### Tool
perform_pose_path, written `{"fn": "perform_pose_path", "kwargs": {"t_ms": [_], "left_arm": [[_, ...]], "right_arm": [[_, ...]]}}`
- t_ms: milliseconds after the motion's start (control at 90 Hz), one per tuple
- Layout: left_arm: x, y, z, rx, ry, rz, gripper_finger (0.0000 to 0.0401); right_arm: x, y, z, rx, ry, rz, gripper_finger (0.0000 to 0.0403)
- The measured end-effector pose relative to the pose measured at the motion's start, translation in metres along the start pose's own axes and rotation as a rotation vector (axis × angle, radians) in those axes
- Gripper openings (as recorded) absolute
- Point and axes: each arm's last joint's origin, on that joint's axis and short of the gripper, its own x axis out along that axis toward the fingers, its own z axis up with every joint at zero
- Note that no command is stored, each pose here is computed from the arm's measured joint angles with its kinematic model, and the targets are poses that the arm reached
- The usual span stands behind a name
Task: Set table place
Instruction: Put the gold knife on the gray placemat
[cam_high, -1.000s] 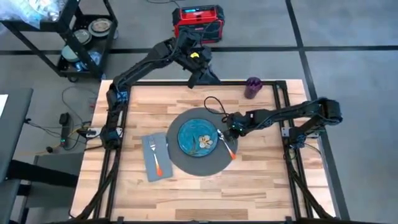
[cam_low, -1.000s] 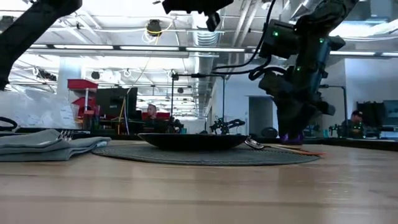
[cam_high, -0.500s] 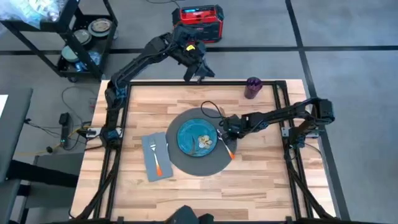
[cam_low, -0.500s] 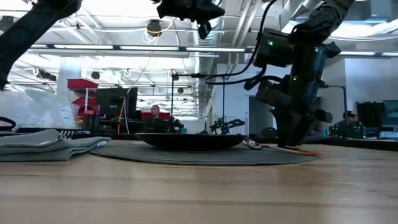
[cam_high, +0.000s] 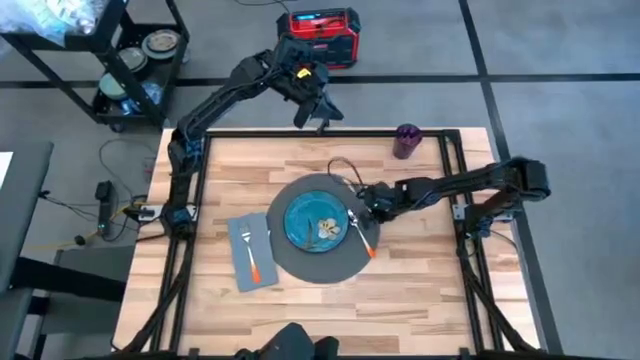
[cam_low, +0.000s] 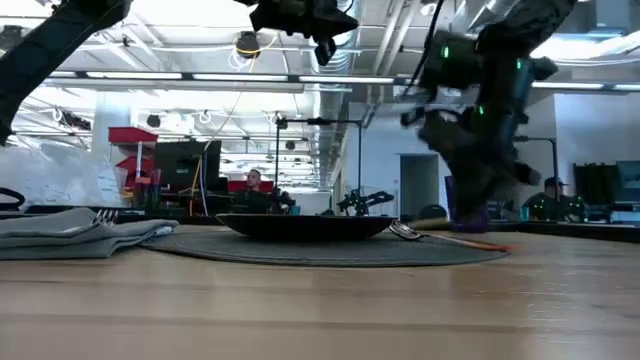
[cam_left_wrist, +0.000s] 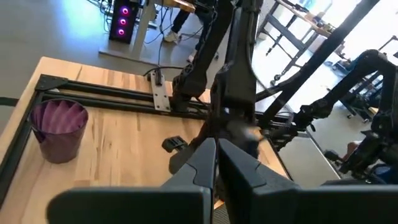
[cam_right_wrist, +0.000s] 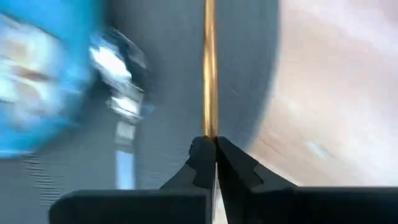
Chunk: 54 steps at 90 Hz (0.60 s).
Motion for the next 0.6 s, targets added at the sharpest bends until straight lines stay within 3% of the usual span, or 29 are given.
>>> {"fn": "perform_pose_path", "kwargs": {"t_ms": [144, 378, 467, 600], "left_arm": [[0.000, 0.000, -0.003, -0.009, 0.022, -0.003, 0.0000], [0.000, -0.001, -0.007, -0.030, 0.048, -0.007, 0.0000], [0.000, -0.002, -0.008, -0.029, 0.056, -0.009, 0.0000], [-0.001, -0.002, -0.012, -0.036, 0.081, -0.014, 0.0000]], "right_arm": [[-0.007, 0.012, 0.001, -0.027, -0.006, 0.150, 0.0001], [-0.004, 0.026, -0.007, -0.041, 0.011, 0.239, 0.0001], [-0.004, 0.028, -0.010, -0.040, 0.014, 0.242, 0.0001], [-0.009, 0.023, -0.008, 0.030, -0.072, 0.154, 0.0000]]}}
